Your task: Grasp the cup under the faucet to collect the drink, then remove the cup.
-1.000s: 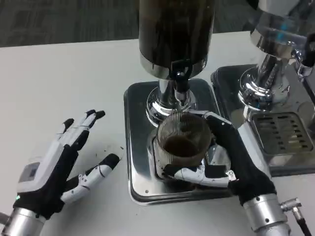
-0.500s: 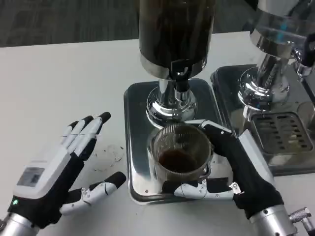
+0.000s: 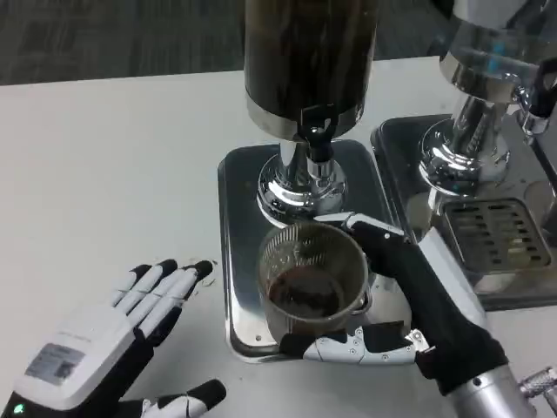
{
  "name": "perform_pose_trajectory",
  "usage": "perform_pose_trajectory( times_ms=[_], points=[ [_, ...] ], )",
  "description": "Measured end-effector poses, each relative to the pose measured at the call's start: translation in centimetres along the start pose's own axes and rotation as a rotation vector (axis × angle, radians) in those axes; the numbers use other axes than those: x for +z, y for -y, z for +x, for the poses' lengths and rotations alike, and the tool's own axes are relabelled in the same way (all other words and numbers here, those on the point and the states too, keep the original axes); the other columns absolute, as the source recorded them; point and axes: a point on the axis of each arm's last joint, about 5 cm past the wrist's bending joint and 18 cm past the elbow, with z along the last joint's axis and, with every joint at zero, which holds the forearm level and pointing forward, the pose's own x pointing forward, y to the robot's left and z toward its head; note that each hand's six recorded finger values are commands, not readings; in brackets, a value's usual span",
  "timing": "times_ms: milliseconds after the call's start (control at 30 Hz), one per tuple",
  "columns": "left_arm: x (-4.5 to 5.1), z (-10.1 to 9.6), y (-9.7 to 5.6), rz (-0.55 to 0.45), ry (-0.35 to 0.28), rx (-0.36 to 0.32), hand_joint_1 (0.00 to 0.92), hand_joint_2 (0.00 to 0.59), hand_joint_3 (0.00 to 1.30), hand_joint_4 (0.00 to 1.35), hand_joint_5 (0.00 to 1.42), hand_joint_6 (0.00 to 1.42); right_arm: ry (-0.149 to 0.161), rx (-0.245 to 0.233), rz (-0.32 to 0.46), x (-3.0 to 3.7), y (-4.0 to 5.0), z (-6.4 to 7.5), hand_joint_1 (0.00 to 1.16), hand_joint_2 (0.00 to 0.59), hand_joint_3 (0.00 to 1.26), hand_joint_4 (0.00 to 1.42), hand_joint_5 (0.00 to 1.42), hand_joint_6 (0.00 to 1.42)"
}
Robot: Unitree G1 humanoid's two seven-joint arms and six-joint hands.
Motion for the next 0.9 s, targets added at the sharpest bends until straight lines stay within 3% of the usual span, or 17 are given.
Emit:
perform_pose_trajectory(
  times_ms=[167,333,567,700,900],
  points=[
    [0.37,-1.2,0.1,0.0,-0.026,-0.001,0.0,0.167,0.0,0.0,0.0,0.0,-0.007,0.037,-0.006,0.09,0.12,-0.2,1.03,0.112,0.58,0.7,0.72,0.85],
    [0.77,-2.0,0.2,0.002,-0.05,0.003,0.0,0.167,0.0,0.0,0.0,0.0,0.025,0.055,-0.01,0.85,0.93,-0.5,1.04,0.114,0.6,0.7,0.73,0.86],
    [0.82,-2.8,0.1,0.009,-0.102,0.025,0.0,0.164,0.0,0.0,0.0,0.0,0.026,0.097,-0.022,1.24,1.65,-0.9,1.03,0.113,0.61,0.7,0.73,0.86],
    [1.27,-2.8,0.3,-0.004,-0.093,0.031,0.0,0.161,0.0,0.0,0.0,0.0,0.036,0.109,-0.022,1.53,1.65,-1.0,1.03,0.112,0.61,0.71,0.73,0.86],
    [1.42,-3.2,0.4,-0.008,-0.1,0.023,0.0,0.159,0.0,0.0,0.0,0.0,0.009,0.116,-0.004,1.38,1.64,-1.3,1.03,0.112,0.61,0.72,0.75,0.87]
  ],
)
